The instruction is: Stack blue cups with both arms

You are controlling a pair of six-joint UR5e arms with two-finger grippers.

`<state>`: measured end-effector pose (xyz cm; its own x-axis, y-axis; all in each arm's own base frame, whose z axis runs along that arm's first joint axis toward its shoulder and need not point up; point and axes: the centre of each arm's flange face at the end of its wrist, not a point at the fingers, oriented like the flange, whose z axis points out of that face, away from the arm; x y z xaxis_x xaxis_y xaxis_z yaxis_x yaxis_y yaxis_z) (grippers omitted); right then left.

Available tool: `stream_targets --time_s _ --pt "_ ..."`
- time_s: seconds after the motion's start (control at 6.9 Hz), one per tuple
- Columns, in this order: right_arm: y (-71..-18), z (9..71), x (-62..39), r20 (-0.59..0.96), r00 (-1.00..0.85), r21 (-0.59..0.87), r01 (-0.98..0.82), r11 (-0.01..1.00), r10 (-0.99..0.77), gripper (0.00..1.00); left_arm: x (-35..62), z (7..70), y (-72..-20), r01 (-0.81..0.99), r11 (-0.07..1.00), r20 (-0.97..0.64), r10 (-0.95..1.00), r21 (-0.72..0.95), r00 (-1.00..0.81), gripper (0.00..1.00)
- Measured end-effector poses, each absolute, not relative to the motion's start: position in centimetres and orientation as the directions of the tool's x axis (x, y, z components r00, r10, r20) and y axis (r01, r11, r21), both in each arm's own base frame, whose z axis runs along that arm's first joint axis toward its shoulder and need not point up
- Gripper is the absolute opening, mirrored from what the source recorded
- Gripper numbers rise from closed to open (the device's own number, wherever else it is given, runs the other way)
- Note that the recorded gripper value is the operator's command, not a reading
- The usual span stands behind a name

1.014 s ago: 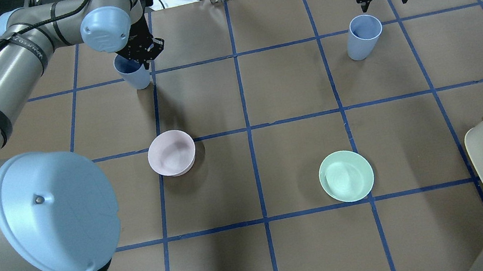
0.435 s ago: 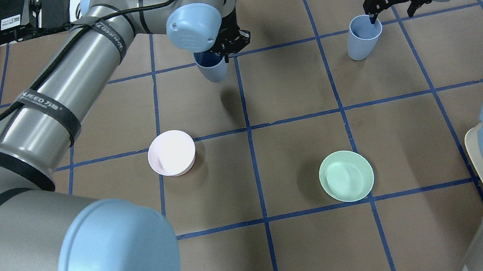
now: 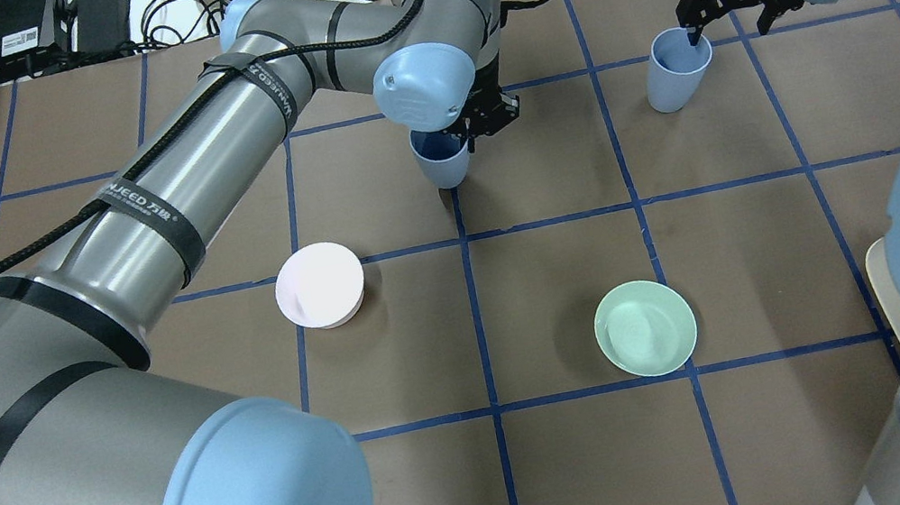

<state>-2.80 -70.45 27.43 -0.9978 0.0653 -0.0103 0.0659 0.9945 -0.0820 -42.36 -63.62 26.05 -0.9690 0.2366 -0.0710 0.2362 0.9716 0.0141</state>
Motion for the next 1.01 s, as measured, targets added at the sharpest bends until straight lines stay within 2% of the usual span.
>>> stream_targets --time_s 0.29,0.43,0.58,0.72,0.87,1.01 --pt "-70.6 26.3 -2.8 -0.014 -0.998 -0.065 0.066 0.996 0.065 1.0 -42.0 27.2 -63.7 0.232 0.973 -0.069 0.232 0.01 -0.97 1.0" --pt "-70.7 26.0 -2.8 -0.015 -0.998 -0.06 0.065 0.996 0.065 0.95 -41.1 30.2 -63.3 0.223 0.975 -0.059 0.223 0.01 -0.973 1.0" --pt "-70.6 25.7 -2.8 -0.023 -0.998 -0.055 0.066 0.996 0.065 0.65 -39.8 34.9 -62.0 0.21 0.977 -0.042 0.211 0.028 -0.977 1.0" --pt "-70.6 25.5 -2.6 -0.039 -0.997 -0.05 0.067 0.997 0.065 0.26 -38.0 40.1 -59.8 0.191 0.98 -0.033 0.193 0.057 -0.981 1.0" --pt "-70.7 25.2 -2.5 -0.052 -0.997 -0.045 0.066 0.997 0.064 0.0 -36.1 44.8 -56.6 0.149 0.986 -0.032 0.152 0.076 -0.988 1.0" --pt "-70.6 25.0 -2.5 -0.057 -0.996 -0.038 0.065 0.997 0.063 0.0 -34.5 47.4 -53.4 0.088 0.992 -0.037 0.092 0.085 -0.995 1.0"
